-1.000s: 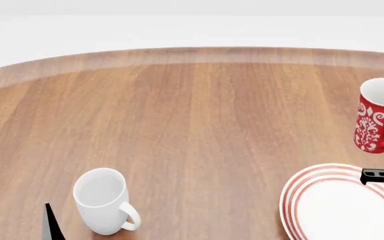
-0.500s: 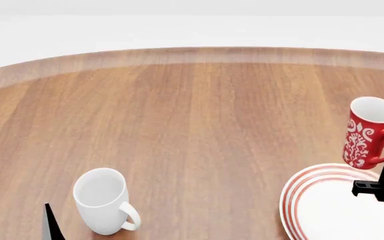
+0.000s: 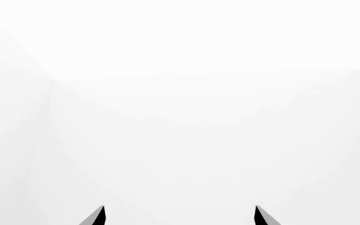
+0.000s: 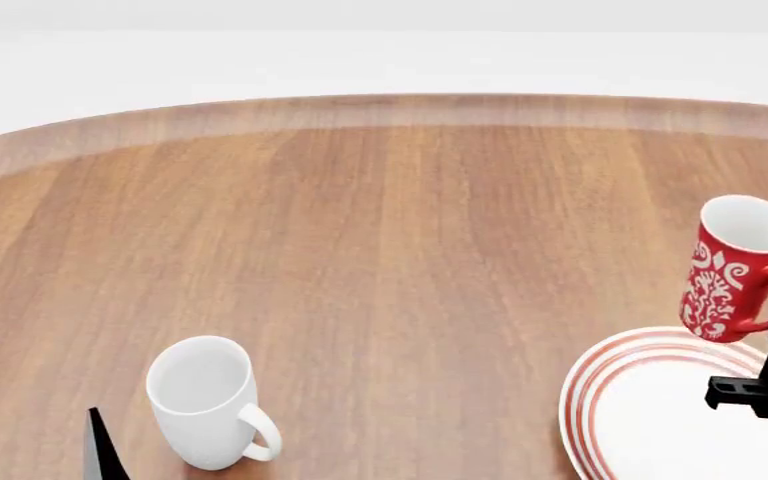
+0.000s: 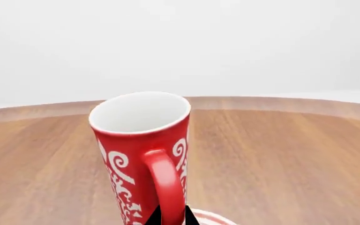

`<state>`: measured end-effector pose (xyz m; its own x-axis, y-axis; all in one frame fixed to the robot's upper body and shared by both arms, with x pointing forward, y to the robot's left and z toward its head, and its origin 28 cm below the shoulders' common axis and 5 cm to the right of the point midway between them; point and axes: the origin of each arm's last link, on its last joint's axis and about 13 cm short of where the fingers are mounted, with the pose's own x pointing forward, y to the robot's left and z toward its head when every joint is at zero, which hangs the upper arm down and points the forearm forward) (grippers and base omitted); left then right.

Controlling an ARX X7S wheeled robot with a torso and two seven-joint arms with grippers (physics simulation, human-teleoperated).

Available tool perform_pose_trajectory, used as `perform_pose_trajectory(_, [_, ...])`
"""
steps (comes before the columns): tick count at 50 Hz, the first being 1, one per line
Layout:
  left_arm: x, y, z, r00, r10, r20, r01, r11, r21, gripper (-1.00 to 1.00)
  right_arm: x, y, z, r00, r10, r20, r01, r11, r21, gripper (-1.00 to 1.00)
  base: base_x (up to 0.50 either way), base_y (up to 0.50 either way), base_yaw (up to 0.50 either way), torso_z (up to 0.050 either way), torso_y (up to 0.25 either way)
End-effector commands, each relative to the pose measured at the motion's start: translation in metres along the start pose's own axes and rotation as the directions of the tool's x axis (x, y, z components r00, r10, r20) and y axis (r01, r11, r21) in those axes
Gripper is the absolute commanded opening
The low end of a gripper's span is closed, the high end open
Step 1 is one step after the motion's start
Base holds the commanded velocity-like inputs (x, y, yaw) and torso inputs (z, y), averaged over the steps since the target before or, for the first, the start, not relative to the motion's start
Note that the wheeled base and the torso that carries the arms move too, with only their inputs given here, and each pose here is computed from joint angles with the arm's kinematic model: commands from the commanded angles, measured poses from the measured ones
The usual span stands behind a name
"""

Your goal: Pick up the red mug and put it on the plate

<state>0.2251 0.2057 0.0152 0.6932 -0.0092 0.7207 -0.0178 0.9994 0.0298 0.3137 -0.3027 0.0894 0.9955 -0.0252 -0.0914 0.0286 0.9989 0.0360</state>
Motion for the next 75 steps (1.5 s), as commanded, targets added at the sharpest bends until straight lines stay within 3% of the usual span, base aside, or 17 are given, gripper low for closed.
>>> perform_pose_trajectory(1, [0.000, 0.000, 0.000, 1.000, 0.001, 0.005, -0.001, 1.000, 0.000, 1.00, -0.007, 0.004, 0.020, 0.996, 0.046, 0.080, -0.047, 0.999, 0.000, -1.00, 0.00, 0.00, 0.00, 0.000, 0.000])
perform_pose_trajectory(13, [0.000, 0.000, 0.000, 1.000, -0.002, 0.005, 0.002, 1.000, -0.001, 1.00, -0.004, 0.001, 0.015, 0.996, 0.047, 0.078, -0.048, 0.999, 0.009, -1.00, 0.00, 0.00, 0.00, 0.000, 0.000])
perform_pose_trajectory(30, [0.000, 0.000, 0.000, 1.000, -0.003, 0.008, 0.003, 1.000, -0.003, 1.00, 0.011, -0.011, -0.008, 0.997, -0.060, 0.051, 0.059, 0.998, 0.020, -1.00, 0.00, 0.00, 0.00, 0.000, 0.001])
perform_pose_trajectory(54, [0.000, 0.000, 0.000, 1.000, -0.006, 0.025, 0.005, 1.000, 0.010, 1.00, 0.017, -0.003, -0.017, 0.999, -0.032, 0.034, 0.033, 0.999, -0.023, -1.00, 0.00, 0.00, 0.00, 0.000, 0.000])
perform_pose_trajectory(75, [0.001, 0.000, 0.000, 0.999, -0.008, 0.034, 0.007, 1.000, 0.007, 1.00, 0.014, -0.005, -0.022, 0.999, -0.036, 0.018, 0.036, 0.999, -0.011, -1.00, 0.00, 0.00, 0.00, 0.000, -0.051])
